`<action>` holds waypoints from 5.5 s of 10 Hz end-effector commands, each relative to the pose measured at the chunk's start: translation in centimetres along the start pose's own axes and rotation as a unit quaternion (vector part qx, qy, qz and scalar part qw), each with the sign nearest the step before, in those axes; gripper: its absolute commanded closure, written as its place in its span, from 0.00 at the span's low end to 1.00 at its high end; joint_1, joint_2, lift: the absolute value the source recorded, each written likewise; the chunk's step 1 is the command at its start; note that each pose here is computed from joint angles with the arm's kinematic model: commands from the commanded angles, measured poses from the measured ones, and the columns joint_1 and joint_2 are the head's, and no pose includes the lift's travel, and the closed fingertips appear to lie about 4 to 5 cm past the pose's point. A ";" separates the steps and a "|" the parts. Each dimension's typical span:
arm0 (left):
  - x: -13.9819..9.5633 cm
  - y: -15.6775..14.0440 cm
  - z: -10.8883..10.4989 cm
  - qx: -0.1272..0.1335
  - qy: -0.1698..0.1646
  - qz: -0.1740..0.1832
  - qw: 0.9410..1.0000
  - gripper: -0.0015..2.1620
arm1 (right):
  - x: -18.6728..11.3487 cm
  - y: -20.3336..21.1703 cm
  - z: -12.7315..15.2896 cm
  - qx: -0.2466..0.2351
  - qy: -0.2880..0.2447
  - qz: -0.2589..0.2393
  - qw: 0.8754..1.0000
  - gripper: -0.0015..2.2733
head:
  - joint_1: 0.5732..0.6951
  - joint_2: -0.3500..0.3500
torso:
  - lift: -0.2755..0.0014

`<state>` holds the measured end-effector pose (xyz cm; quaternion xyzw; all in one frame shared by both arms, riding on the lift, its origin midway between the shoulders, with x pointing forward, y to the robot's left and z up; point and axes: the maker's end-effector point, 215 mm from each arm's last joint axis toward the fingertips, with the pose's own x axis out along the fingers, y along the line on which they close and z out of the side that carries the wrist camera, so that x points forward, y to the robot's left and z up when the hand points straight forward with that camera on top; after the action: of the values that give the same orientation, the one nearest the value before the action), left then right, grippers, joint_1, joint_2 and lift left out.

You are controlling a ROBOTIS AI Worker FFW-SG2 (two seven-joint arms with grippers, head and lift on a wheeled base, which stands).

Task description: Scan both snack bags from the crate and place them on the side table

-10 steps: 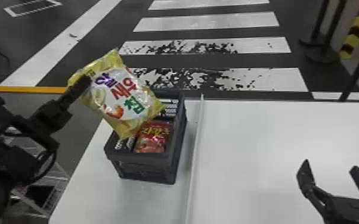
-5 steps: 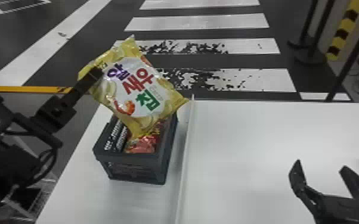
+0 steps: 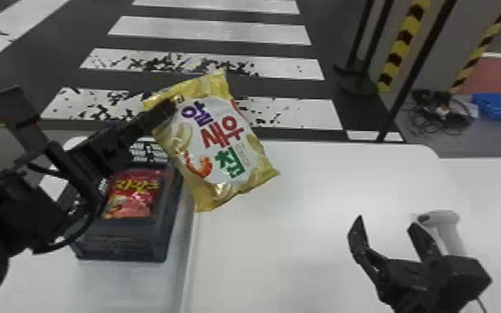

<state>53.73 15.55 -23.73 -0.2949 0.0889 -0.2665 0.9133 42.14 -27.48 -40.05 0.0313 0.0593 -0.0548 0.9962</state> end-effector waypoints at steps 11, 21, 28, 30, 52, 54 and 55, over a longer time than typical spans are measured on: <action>9.1 -5.9 -26.5 0.073 0.227 -0.027 0.971 0.99 | 1.9 -2.4 0.6 0.016 0.000 -0.016 1.000 0.04 | 1.00 0.00 | 0.65; 12.5 -5.3 -25.9 0.175 0.255 -0.014 0.951 0.01 | 1.8 -1.9 0.4 0.014 0.003 -0.010 1.000 0.04 | 1.00 0.00 | 0.65; 11.3 -3.5 -31.1 0.346 0.368 0.009 0.863 0.01 | 1.8 -1.8 -0.2 0.014 0.011 -0.010 1.000 0.04 | 1.00 0.00 | 0.65; 11.5 -4.0 -28.2 0.391 0.329 0.039 0.859 0.01 | 1.8 -2.0 -0.2 0.013 0.011 -0.010 1.000 0.04 | 1.00 0.00 | 0.65; -13.5 0.0 -7.8 0.302 -0.071 0.151 0.938 0.04 | 5.3 -3.7 -8.4 0.232 0.338 0.145 0.901 0.03 | 1.00 0.27 | 0.65; -13.5 0.0 -8.3 0.300 -0.066 0.150 0.940 0.04 | 6.3 -3.2 -8.2 0.257 0.342 0.164 0.889 0.03 | 1.00 0.28 | 0.65; -13.5 0.1 -8.5 0.299 -0.063 0.150 0.940 0.04 | 6.9 -3.0 -8.2 0.261 0.343 0.167 0.887 0.03 | 1.00 0.28 | 0.65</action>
<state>39.73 18.72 -30.53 -0.0077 -0.0113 -0.1216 0.9925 47.34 -30.64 -49.07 0.3148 0.3734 0.1131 0.8653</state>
